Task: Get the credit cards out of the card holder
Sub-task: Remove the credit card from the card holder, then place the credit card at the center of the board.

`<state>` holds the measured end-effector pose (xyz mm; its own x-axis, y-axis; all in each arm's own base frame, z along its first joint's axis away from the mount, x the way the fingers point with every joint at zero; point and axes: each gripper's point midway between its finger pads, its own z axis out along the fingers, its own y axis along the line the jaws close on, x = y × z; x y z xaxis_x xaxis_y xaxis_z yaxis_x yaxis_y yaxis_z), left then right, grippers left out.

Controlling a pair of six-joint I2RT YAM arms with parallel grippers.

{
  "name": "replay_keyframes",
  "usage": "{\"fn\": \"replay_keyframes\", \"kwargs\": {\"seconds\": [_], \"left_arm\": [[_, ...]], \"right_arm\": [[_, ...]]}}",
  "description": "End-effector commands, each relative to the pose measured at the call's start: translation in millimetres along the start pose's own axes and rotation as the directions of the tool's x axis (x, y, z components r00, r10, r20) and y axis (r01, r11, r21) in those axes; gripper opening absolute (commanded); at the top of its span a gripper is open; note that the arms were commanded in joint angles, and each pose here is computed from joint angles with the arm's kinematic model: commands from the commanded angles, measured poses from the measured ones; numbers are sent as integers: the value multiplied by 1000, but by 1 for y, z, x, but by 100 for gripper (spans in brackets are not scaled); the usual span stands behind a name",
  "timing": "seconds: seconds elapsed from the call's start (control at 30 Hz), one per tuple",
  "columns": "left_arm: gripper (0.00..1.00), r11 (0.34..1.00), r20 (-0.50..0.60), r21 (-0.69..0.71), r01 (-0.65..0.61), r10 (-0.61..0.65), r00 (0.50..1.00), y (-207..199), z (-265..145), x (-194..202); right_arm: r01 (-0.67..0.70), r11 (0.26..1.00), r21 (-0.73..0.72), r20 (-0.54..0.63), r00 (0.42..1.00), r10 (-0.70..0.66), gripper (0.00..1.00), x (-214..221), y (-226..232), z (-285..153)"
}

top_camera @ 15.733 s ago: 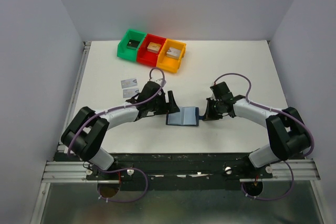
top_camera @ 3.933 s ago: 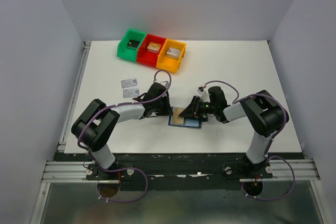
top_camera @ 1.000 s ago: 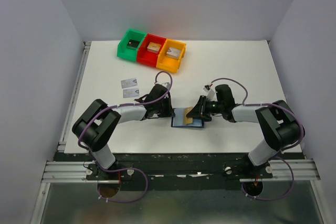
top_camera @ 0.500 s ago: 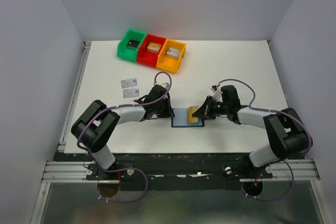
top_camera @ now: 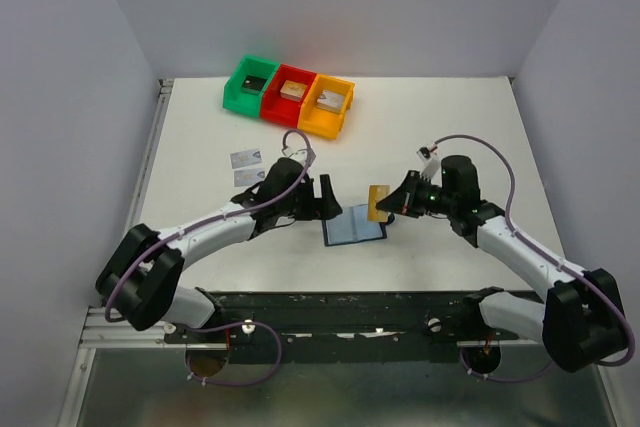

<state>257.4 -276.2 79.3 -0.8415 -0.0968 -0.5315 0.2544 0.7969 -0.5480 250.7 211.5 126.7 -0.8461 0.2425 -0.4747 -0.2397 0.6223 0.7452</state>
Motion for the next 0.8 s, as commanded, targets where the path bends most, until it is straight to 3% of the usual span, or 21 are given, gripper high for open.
{"fn": "replay_keyframes", "kwargs": {"seconds": [0.0,0.13,0.23,0.5,0.7,0.77], "left_arm": [[99,991,134,130,-32,14,991,-36,-35,-30],[97,940,248,337,-58,-29,968,-67,-59,-38],[93,857,326,501,-124,-54,944,-91,-78,-40],[85,705,397,653,-276,-9,918,-123,-120,-43],[87,671,389,673,-313,39,920,-115,-150,-50],[87,639,371,688,-344,99,924,-121,-156,-47]], "right_arm": [[129,981,-144,79,990,-119,0,-17,35,-11],[181,930,-320,223,968,-112,0,-27,69,-26],[169,886,-431,233,970,-72,0,-28,89,-31],[136,784,-606,34,989,-145,0,-6,110,-33],[123,746,-655,-120,957,-263,0,20,120,-46],[212,756,-619,-119,927,-357,0,30,121,-43]]}}
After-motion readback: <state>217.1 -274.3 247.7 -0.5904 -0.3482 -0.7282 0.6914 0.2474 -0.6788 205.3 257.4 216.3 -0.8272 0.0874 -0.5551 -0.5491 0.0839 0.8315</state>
